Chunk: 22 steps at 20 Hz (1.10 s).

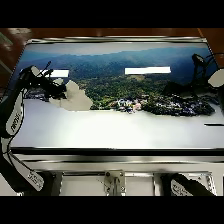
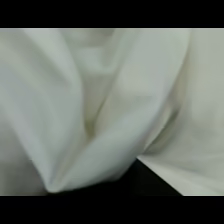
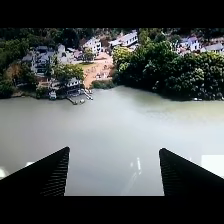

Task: Fold the shirts.

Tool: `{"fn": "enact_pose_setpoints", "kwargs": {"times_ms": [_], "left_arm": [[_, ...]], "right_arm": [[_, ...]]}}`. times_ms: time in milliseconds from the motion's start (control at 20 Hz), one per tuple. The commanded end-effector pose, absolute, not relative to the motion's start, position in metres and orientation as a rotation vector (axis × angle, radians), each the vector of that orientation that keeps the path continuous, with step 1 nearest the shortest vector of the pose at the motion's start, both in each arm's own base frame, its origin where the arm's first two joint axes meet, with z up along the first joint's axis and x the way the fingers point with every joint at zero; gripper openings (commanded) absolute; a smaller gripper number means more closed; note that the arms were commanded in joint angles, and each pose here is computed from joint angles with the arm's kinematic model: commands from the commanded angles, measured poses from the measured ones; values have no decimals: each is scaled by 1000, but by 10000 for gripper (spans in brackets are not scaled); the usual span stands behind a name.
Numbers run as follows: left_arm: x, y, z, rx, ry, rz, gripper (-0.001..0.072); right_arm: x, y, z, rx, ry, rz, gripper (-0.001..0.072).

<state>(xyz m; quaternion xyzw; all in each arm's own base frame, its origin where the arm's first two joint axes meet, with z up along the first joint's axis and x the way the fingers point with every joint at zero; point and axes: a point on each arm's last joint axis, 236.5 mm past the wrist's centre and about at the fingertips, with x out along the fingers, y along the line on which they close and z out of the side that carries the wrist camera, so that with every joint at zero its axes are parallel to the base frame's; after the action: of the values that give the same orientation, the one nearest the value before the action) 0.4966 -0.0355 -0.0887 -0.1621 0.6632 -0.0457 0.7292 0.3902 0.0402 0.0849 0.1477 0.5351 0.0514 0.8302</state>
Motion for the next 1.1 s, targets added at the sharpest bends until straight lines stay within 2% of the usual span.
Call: {"fn": "enact_pose_setpoints", "kwargs": {"times_ms": [0,100,250,300,350,450,550,600,700,750,800,900,1050], "left_arm": [[497,-47,-70,-340,1439,-180,37],[501,-58,-21,-253,1333,-243,37],[487,-101,93,-135,1107,-353,37],[475,-119,133,-104,1024,-393,37],[458,-141,176,-75,929,-440,37],[416,-179,249,-62,768,-525,37],[373,-208,292,-74,687,-592,37],[357,-219,302,-81,673,-614,37],[332,-250,303,-69,685,-686,37],[324,-265,294,-65,715,-715,37],[316,-282,276,-56,765,-742,37],[302,-309,226,-29,896,-771,37],[291,-355,137,-48,1023,-775,37]], "right_arm": [[391,38,85,304,1130,102,677],[393,35,85,276,1123,106,677],[390,35,98,225,1085,130,662],[387,34,113,206,1048,140,578],[383,34,131,186,1004,149,563],[370,35,175,152,889,163,564],[350,37,211,138,801,169,567],[338,38,221,131,781,174,596],[307,40,223,113,827,186,600],[291,38,215,97,887,182,658],[277,34,206,77,953,169,672],[251,21,186,40,1094,132,671],[241,21,160,54,1185,128,671]]}}
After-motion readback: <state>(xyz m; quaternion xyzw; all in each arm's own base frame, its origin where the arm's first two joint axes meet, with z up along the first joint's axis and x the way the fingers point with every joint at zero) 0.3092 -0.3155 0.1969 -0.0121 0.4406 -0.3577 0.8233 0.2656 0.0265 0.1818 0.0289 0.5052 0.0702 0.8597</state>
